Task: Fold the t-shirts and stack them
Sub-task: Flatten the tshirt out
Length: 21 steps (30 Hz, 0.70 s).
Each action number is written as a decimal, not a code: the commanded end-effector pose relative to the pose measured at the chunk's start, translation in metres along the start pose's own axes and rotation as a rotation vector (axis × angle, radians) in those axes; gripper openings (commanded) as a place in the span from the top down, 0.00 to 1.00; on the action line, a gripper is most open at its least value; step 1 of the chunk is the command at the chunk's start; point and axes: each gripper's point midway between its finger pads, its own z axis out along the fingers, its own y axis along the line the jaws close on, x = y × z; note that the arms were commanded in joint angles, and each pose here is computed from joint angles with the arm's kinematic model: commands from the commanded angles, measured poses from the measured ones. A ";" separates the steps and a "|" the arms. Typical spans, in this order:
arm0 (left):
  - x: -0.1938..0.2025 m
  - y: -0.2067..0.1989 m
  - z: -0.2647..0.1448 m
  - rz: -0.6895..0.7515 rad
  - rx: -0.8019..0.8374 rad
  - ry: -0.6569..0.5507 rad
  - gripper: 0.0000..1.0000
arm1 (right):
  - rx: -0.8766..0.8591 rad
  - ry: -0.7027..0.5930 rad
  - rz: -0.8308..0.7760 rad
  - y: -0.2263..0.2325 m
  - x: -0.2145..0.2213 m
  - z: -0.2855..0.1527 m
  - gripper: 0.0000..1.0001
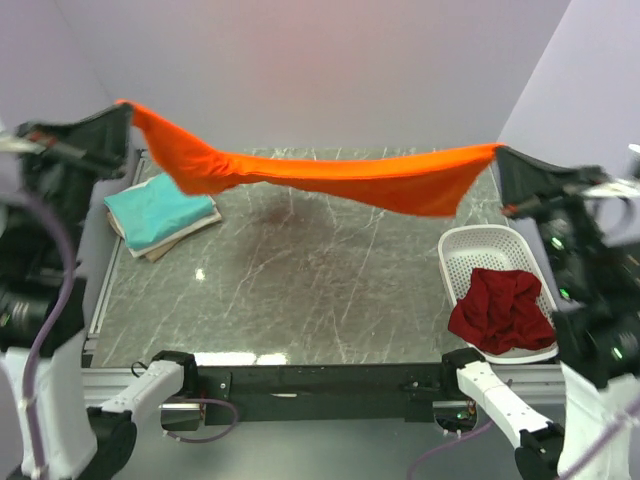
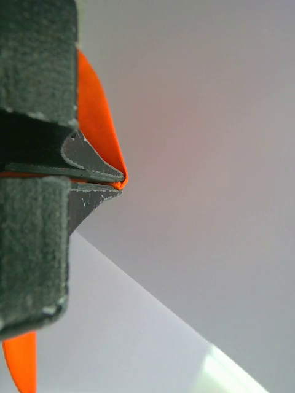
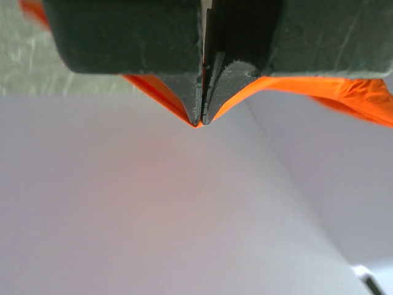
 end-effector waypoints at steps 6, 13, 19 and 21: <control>-0.085 -0.048 -0.069 -0.017 0.105 -0.294 0.99 | -0.140 -0.191 -0.055 0.042 -0.071 -0.051 1.00; -0.065 -0.044 -0.040 -0.018 0.137 -0.234 0.99 | -0.071 -0.118 -0.039 0.021 -0.041 -0.018 1.00; 0.052 0.025 0.052 -0.054 0.024 0.084 0.99 | 0.142 0.073 -0.082 -0.053 0.059 0.049 1.00; 0.114 0.063 0.084 -0.058 -0.031 0.230 0.99 | 0.189 0.133 -0.101 -0.077 0.097 0.067 1.00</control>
